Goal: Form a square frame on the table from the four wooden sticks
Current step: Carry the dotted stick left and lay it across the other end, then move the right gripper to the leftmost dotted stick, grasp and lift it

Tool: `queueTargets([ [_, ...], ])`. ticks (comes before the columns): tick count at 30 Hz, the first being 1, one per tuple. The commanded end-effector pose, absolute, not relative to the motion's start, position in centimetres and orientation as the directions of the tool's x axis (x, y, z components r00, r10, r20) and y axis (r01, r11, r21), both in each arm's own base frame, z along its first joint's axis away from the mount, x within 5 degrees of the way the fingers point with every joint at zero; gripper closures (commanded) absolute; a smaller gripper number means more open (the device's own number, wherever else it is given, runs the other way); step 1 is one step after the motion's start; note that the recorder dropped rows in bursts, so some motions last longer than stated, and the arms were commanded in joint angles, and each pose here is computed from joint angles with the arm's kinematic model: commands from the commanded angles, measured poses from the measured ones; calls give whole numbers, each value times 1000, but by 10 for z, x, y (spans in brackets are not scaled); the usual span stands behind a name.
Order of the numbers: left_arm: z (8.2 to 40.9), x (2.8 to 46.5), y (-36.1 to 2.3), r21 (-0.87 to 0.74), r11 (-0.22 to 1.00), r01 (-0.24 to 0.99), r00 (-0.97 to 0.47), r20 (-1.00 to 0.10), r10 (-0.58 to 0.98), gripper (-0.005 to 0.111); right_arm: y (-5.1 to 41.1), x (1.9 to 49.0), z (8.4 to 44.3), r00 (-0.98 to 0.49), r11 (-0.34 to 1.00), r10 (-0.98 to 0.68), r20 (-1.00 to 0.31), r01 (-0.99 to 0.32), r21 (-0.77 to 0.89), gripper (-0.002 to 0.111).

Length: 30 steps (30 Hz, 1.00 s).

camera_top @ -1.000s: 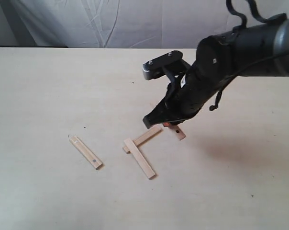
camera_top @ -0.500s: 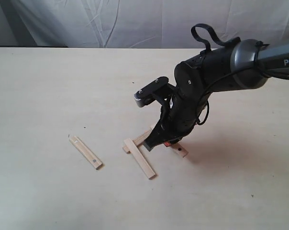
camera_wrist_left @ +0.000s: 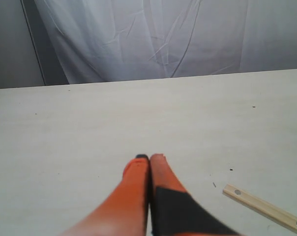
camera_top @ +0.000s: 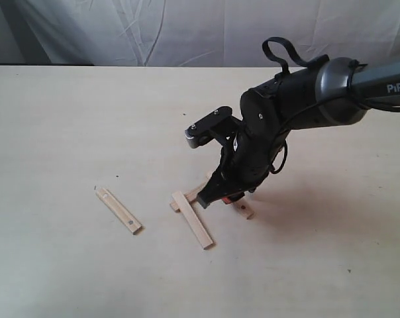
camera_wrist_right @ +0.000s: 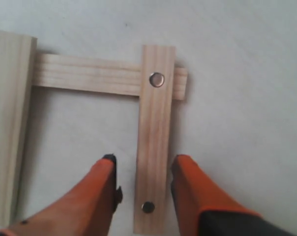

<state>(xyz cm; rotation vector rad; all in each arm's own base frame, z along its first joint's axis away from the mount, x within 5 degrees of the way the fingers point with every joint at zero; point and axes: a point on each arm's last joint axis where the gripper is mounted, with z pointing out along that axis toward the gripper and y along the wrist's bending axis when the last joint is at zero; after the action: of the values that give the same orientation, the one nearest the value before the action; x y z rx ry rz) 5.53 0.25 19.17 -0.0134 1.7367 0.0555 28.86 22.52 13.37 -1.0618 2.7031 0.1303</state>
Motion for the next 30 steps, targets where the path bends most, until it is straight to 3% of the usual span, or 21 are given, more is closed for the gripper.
queueTargets([
  [1, 191, 55, 3, 25, 999, -44, -154, -988, 18, 107, 226, 290, 136, -718, 744, -646, -258, -668, -3, 69],
  [8, 191, 55, 3, 25, 999, -44, -154, -988, 18, 107, 227, 285, 165, -756, 783, -576, -311, -619, 56, 75],
  [15, 191, 55, 3, 25, 999, -44, -154, -988, 18, 107, 232, 276, 195, -817, 819, -442, -370, -536, 205, 109],
  [23, 191, 55, 3, 25, 999, -44, -154, -988, 18, 107, 247, 282, 223, -822, 800, -430, -372, -539, 265, 109],
  [30, 191, 55, 3, 25, 999, -44, -154, -988, 18, 107, 292, 280, 239, -785, 740, -510, -350, -609, 286, 109],
])
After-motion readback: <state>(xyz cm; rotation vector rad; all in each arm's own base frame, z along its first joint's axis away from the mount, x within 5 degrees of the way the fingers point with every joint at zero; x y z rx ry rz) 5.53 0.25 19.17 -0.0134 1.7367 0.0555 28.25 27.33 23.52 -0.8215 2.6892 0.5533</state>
